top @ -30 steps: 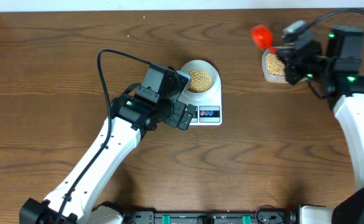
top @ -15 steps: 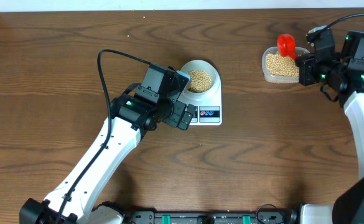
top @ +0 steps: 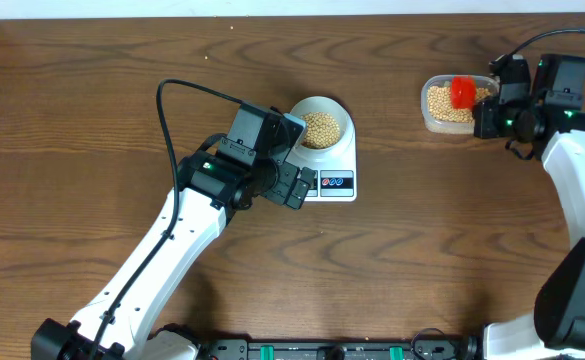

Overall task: Scoop item into bowl and weigh 50g on scale
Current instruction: 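Dip the red scoop into the tub beans with right gripper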

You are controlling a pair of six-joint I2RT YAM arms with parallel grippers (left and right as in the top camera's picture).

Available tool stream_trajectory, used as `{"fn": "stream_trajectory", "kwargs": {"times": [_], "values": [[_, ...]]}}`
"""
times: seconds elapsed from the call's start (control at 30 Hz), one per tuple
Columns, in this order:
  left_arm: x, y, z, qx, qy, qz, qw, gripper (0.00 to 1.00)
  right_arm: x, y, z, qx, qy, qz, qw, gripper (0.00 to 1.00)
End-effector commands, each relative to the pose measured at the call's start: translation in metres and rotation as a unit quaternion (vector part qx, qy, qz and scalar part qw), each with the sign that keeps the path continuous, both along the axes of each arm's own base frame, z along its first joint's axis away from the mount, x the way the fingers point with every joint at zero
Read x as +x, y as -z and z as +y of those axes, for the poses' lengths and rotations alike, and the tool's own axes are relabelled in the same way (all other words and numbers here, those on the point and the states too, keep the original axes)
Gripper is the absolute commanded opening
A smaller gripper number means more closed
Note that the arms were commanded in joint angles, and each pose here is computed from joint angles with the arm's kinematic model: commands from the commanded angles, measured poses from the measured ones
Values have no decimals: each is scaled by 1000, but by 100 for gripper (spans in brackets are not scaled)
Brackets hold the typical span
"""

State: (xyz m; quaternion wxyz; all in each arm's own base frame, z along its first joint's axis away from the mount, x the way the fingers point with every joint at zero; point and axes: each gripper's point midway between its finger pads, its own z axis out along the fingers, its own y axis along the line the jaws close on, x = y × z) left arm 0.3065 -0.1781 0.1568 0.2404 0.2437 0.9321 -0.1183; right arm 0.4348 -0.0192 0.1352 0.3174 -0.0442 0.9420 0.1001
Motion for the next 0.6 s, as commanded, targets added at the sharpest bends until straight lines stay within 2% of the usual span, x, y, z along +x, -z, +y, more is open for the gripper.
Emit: {"fn": "stream_trajectory", "kwargs": {"times": [0.0, 0.57], "values": [[0, 3, 0, 0, 3, 5, 1000, 100, 2, 13, -1, 15, 6, 18, 1000, 1], [0, 3, 0, 0, 3, 5, 1000, 100, 4, 25, 17, 60, -23, 28, 998, 1]]}}
